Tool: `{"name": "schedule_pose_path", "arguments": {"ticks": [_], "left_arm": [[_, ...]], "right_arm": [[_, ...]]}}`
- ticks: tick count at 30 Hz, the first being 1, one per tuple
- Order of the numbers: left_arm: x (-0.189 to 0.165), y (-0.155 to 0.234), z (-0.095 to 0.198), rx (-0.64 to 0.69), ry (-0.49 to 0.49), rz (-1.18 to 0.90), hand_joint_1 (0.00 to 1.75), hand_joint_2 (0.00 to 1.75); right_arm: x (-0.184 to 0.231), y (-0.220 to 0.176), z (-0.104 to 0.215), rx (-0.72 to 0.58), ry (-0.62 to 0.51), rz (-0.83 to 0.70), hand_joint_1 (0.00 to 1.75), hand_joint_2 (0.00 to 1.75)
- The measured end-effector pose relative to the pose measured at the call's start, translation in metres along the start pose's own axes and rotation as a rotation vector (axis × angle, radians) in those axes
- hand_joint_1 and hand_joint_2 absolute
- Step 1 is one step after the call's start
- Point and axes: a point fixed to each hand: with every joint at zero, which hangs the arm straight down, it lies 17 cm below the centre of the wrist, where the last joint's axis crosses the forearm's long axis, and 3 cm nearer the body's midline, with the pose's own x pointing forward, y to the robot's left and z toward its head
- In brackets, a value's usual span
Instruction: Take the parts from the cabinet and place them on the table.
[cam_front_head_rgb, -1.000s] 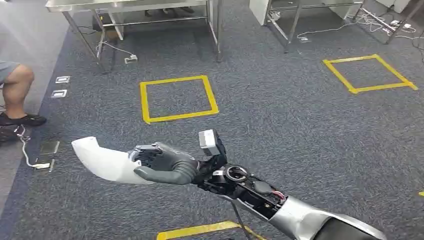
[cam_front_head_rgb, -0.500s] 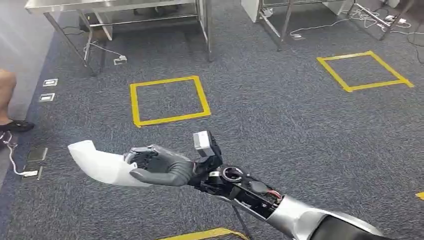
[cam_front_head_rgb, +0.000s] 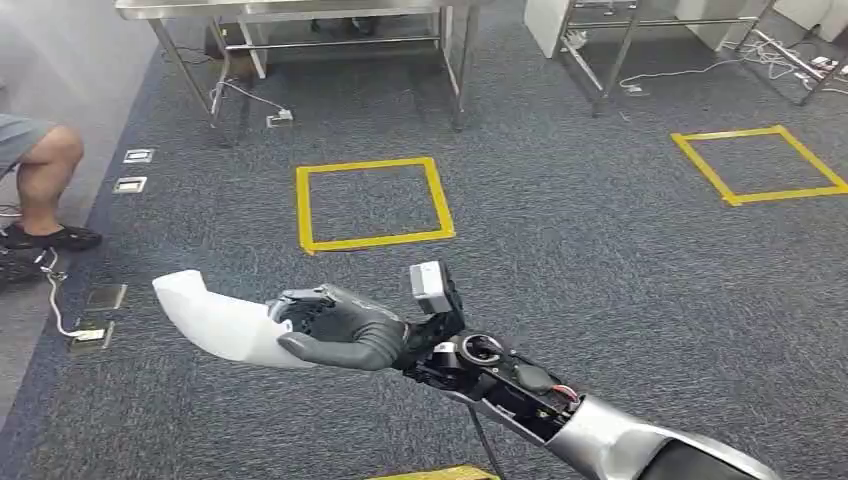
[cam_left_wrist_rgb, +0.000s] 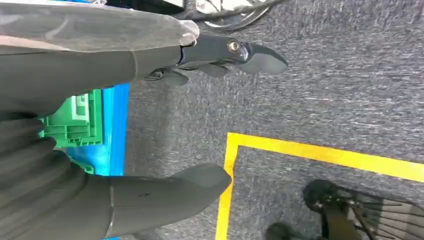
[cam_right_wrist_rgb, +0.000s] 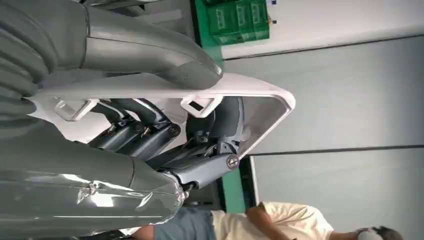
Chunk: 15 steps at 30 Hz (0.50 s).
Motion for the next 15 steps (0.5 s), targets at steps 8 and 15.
{"name": "schedule_pose_path", "arguments": {"ticks": [8, 15], "left_arm": [[0.0013, -0.0045, 0.0007, -0.009, 0.0, 0.004, 0.0, 1.75], [-0.0014, -0.0007, 0.0001, -0.004, 0.004, 0.01, 0.0, 1.75]], "right_arm": [[0.0027, 0.0044, -0.0038, 0.016, -0.009, -0.003, 1.75, 1.75], [0.0018, 0.0048, -0.0033, 0.016, -0.008, -0.005, 1.75, 1.75]]}}
